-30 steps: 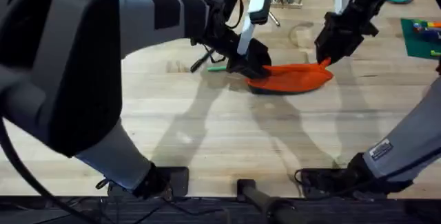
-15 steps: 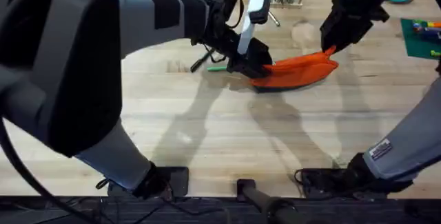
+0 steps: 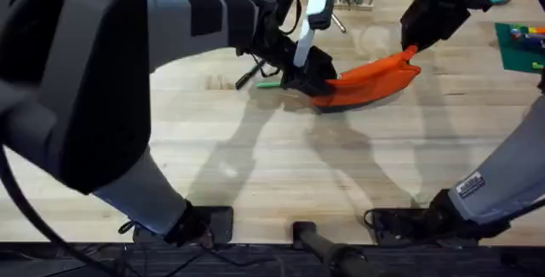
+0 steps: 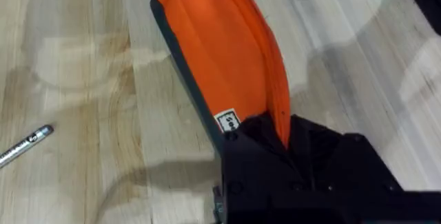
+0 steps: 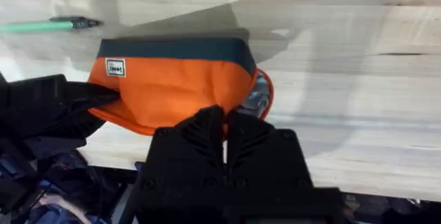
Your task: Unzip the bag, pick up the pens from the table one at a time and place them inside, then zip the bag closed.
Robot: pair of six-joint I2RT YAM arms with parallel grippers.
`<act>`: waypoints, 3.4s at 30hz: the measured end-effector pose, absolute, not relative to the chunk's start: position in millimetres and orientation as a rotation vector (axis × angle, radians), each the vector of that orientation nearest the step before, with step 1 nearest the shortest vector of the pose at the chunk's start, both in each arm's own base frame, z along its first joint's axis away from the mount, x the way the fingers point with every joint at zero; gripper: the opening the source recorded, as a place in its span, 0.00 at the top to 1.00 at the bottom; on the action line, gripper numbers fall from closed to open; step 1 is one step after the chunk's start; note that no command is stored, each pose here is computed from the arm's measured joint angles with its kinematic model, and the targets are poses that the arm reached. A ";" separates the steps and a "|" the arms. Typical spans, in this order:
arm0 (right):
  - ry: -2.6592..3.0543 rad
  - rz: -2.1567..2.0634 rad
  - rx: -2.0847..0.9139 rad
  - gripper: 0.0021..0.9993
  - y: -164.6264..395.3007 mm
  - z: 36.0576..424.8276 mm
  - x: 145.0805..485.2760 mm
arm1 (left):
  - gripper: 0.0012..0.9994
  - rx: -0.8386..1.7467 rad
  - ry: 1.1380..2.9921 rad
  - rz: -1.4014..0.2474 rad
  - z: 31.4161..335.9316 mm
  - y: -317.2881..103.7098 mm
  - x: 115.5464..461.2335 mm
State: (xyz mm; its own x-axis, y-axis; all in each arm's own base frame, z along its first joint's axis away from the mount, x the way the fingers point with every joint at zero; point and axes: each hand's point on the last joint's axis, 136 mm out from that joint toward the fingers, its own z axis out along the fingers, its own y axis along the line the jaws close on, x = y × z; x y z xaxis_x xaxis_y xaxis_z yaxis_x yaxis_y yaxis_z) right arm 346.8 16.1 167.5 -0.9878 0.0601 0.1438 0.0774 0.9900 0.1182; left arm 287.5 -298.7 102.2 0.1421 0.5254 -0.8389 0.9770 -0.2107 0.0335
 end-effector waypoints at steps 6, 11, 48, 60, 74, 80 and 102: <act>-3.002 -0.174 -0.103 0.97 14.5 168.9 348.2 | 0.96 1.817 1.440 -0.956 102.1 -298.7 287.6; -3.014 -0.159 -0.104 0.97 12.0 171.0 350.1 | 0.96 1.826 1.463 -0.939 98.8 -296.5 288.3; -3.019 -0.238 0.040 0.97 34.9 172.4 351.2 | 0.96 1.824 1.466 -0.939 98.8 -296.3 288.7; -3.022 -0.249 0.315 0.97 83.4 172.0 349.8 | 0.96 1.824 1.466 -0.939 98.8 -296.3 288.7; -3.020 -0.248 0.315 0.97 83.1 172.1 349.2 | 0.96 1.824 1.466 -0.939 98.8 -296.3 288.7; -3.022 -0.243 0.325 0.61 82.5 172.7 349.6 | 0.96 1.823 1.466 -0.939 98.8 -296.2 288.8; -3.147 -0.253 0.202 0.00 46.3 208.4 361.8 | 0.96 1.824 1.466 -0.939 98.8 -296.3 288.7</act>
State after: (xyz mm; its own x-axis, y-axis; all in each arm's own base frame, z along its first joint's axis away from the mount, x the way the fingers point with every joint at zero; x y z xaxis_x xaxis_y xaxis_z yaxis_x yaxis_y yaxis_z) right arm 361.8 46.3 208.4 -0.9916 -0.1253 -0.0318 -0.1288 0.9790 0.1578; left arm 288.7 -296.3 98.8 0.1352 0.5463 -0.8266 0.9793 -0.2003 0.0279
